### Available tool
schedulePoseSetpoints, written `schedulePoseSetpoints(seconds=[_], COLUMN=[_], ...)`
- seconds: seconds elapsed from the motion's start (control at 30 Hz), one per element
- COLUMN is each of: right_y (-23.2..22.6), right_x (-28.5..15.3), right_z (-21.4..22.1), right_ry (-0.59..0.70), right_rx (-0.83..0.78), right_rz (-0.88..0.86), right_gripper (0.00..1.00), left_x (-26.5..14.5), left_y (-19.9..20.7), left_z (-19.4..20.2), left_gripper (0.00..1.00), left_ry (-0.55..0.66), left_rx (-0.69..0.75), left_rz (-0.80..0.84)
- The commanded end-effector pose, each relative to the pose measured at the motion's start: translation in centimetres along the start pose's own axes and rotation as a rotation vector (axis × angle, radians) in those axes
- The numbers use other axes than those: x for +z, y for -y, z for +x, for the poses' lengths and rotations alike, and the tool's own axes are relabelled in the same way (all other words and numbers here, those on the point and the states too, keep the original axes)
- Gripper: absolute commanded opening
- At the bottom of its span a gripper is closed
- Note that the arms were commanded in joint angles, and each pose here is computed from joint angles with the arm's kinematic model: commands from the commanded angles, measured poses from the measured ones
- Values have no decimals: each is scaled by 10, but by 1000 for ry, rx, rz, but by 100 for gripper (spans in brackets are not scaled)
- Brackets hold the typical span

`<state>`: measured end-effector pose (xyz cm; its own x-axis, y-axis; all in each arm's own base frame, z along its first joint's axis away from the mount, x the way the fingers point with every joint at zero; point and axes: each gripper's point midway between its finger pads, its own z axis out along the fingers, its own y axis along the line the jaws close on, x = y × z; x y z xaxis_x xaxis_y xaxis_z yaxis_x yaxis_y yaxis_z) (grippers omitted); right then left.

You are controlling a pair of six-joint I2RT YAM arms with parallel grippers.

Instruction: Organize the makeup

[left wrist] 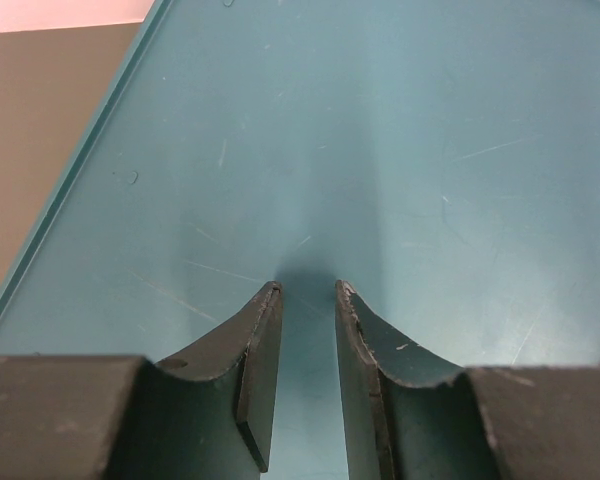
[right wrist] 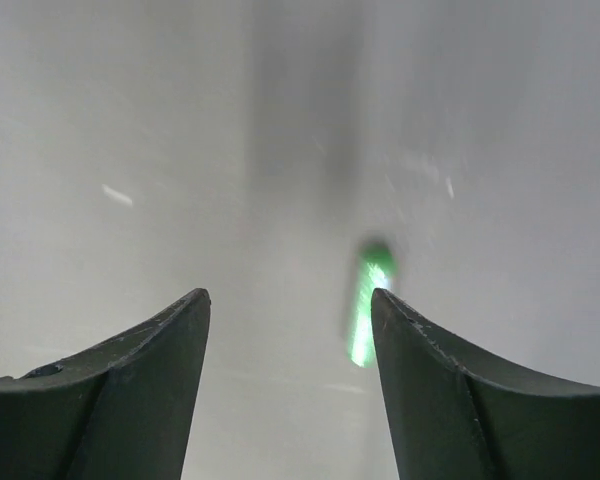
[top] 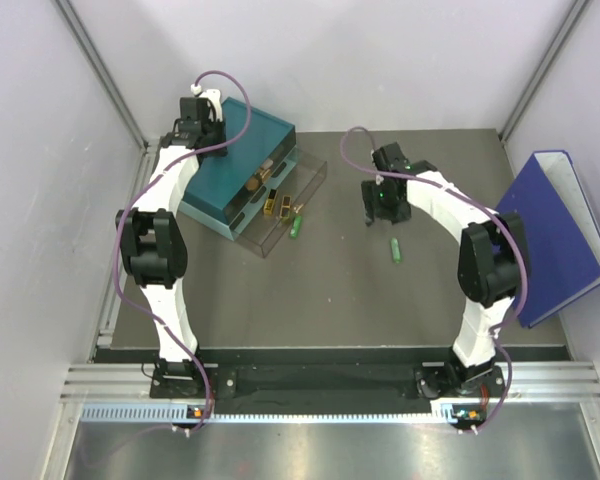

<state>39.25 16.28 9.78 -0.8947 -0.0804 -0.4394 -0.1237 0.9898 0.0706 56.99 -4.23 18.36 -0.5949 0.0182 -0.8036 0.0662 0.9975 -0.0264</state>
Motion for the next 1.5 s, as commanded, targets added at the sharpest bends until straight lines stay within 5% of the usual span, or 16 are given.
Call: schedulePoseSetpoints(seconds=[0.0,0.37,0.57,0.77,1.07,1.47], right_y=[33,52,40,25,-15,-142], right_x=[-8,15,39,35,13,-4], right_z=[38,68,81,63,-3,-94], right_ry=[-71,-113,-150,-104,13,156], right_rx=[-53,-50,-56,-74,-82,23], right_rz=[148,228,155,73,-87,-550], right_gripper=[65,61,38,2,0,0], left_x=[16,15,15,14,15,16], left_y=[16,18,16,16,18,21], left_z=[167,168,167,166,166,164], left_gripper=[33,33,33,33,33,33], left_ry=[-533,-538,-537,-534,-533,-531], left_rx=[-29,-40,-33,-37,-49,-50], left_rz=[59,72,61,56,61,76])
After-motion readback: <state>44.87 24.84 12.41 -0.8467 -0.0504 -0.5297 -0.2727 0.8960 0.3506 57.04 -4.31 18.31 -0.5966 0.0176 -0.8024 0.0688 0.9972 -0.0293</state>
